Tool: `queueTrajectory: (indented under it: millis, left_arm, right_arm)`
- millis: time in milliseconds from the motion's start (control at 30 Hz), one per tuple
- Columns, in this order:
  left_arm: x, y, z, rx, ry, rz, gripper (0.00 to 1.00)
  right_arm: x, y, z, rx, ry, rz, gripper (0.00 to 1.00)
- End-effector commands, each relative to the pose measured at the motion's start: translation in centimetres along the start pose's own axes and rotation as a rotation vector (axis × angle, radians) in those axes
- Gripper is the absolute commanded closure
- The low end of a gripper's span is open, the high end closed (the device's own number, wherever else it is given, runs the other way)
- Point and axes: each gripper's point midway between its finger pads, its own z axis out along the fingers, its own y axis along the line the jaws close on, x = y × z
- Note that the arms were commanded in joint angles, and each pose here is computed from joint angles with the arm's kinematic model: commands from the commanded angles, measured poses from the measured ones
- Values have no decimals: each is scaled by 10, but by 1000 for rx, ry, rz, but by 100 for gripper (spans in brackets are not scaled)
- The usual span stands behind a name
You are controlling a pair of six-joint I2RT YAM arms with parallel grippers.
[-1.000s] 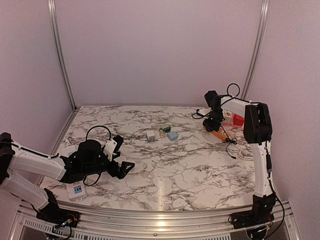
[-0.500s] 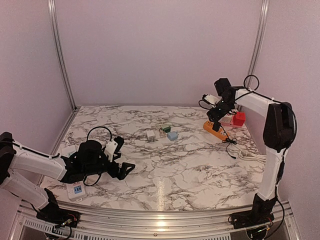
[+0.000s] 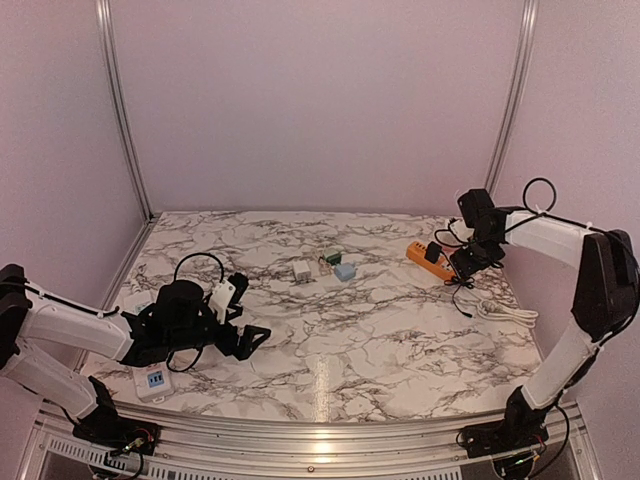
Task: Insert the plug
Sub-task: Move the socket to the corner of the board.
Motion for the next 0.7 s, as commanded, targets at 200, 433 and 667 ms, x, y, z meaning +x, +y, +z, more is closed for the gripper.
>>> queueTrajectory:
  millis: [200,433,667]
  left_arm:
    - [-22,-6,-8,31,-71,-9,1]
    - [-23,-7,-9,39,-76,-12,1]
    - [-23,-6,-8,34,-74,-12,1]
  right_arm:
    - [63,34,59,-51,254,48,30]
    - [74,40,89,-140,293,130,47]
    - [53,42,99,-185,236,138,47]
